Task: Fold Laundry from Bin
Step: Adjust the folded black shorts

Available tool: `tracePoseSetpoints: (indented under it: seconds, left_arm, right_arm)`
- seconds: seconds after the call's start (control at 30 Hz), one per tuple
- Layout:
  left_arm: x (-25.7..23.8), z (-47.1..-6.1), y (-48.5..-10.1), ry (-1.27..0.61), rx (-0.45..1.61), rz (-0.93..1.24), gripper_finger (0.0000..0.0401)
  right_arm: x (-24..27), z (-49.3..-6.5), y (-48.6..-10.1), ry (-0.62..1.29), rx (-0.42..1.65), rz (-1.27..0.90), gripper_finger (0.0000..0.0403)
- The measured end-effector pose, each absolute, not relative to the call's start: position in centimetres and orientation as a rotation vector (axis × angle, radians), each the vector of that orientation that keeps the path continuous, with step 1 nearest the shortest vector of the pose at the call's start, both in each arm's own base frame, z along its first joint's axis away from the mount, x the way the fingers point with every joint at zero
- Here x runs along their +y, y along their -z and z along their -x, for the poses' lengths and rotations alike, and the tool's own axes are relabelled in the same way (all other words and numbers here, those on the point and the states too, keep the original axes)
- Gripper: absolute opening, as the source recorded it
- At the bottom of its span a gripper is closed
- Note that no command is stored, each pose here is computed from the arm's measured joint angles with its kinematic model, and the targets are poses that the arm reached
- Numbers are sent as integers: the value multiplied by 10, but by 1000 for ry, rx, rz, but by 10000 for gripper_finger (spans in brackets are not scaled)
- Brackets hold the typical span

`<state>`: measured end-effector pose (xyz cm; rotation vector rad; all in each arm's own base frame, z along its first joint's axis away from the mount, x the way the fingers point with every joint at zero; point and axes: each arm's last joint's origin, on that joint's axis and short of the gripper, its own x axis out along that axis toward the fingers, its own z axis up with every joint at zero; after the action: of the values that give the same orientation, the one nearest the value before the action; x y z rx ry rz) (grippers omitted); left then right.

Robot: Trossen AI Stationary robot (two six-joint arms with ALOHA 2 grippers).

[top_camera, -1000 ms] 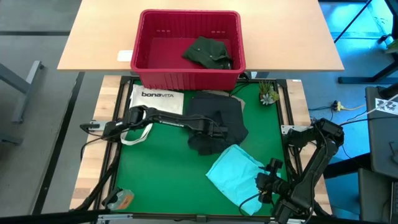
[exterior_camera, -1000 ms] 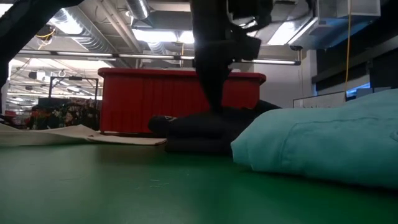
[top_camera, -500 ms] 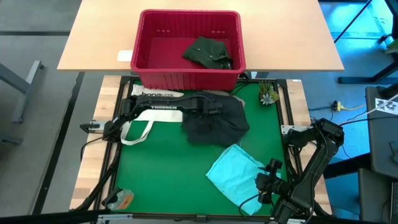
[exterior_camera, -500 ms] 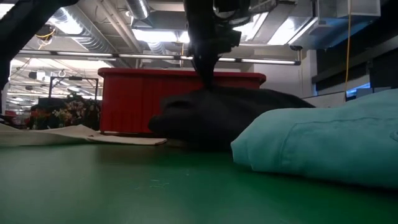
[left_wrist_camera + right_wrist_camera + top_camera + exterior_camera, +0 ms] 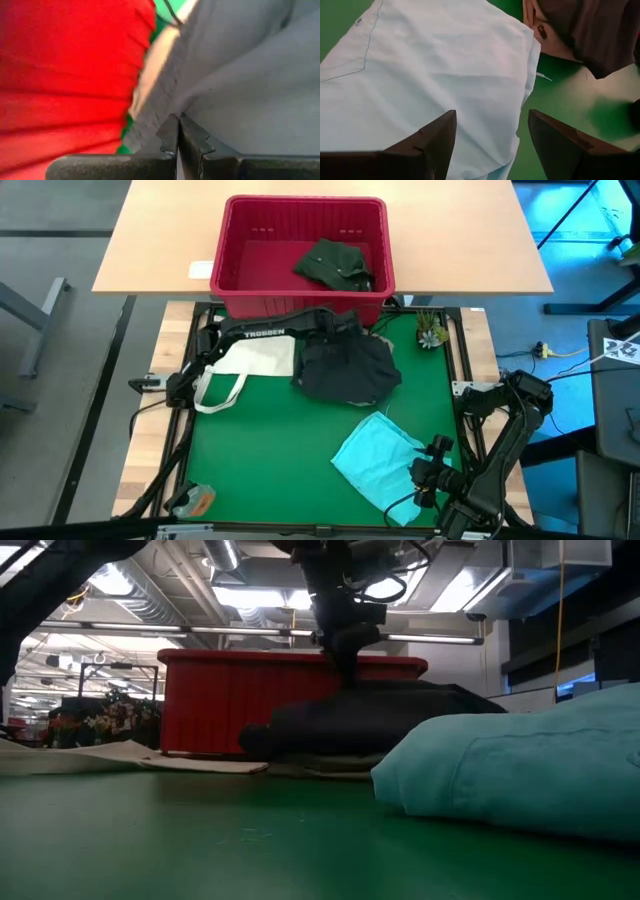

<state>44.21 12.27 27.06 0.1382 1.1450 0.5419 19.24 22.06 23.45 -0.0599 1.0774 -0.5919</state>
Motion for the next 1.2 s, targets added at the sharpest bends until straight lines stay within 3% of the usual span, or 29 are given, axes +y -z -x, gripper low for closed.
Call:
tracePoseSetpoints:
  seconds: [0.33, 0.63, 1.03, 1.2]
  left_arm:
    - [160, -442, -276, -575, 1039, -142, 0]
    - [168, -435, -247, -595, 1108, -122, 2]
    - [168, -433, -230, -597, 1127, -112, 136]
    - [156, -433, -244, -584, 1095, -127, 157]
  right_arm:
    - [222, -194, -234, 580, 1070, 37, 248]
    - [223, -194, -234, 579, 1069, 33, 248]
    - [223, -194, -234, 579, 1069, 33, 248]
    - [223, -194, -234, 579, 1070, 33, 248]
